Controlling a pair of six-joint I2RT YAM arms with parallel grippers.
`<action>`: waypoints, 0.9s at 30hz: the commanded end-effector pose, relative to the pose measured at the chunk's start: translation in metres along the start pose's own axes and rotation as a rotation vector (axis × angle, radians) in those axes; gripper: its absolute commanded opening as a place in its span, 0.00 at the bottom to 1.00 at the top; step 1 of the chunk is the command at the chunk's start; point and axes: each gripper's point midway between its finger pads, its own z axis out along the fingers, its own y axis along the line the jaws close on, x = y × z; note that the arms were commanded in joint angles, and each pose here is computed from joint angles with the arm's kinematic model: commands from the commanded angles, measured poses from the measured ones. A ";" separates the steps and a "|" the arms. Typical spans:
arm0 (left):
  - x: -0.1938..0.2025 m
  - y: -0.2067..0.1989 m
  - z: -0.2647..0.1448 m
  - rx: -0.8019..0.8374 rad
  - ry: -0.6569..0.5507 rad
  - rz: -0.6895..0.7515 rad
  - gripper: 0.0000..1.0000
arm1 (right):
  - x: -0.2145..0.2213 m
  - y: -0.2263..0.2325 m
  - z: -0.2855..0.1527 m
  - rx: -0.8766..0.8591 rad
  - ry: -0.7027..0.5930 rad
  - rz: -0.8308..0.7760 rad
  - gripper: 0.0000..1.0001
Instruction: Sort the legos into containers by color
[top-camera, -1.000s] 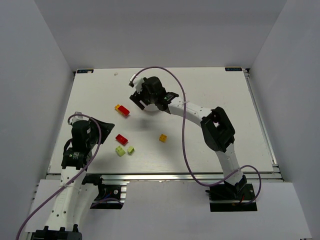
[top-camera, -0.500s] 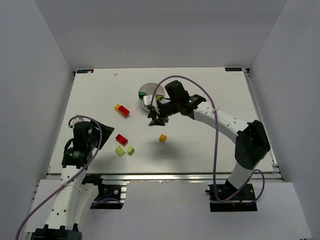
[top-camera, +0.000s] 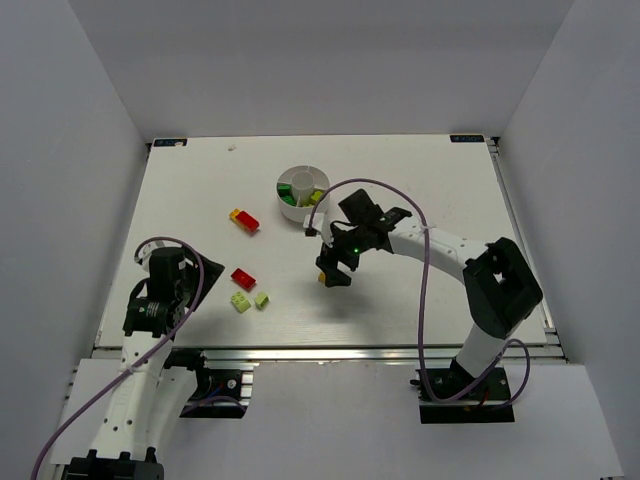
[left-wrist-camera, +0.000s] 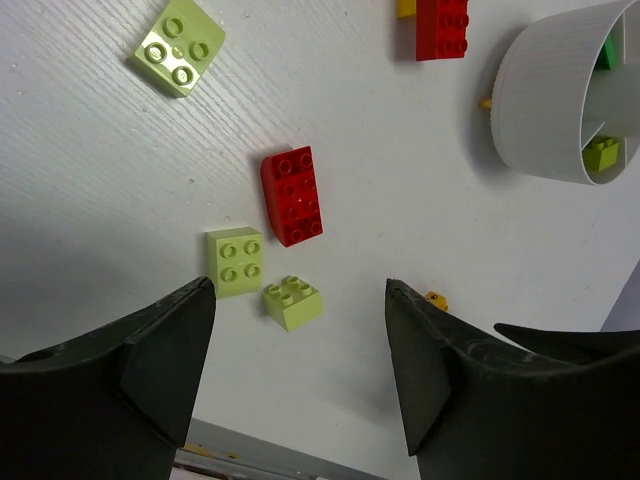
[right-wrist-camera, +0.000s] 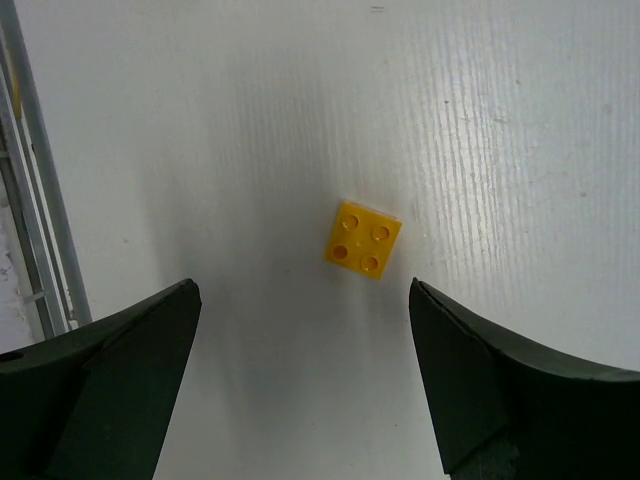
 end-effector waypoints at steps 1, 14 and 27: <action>-0.011 -0.006 -0.008 0.013 -0.041 0.008 0.78 | 0.000 0.004 -0.014 -0.001 -0.052 -0.023 0.89; -0.010 -0.007 -0.007 0.031 -0.041 0.010 0.78 | 0.000 -0.032 0.008 0.060 -0.105 -0.040 0.87; -0.007 -0.005 -0.005 0.033 -0.042 -0.006 0.78 | 0.002 -0.026 0.035 0.032 -0.050 0.034 0.83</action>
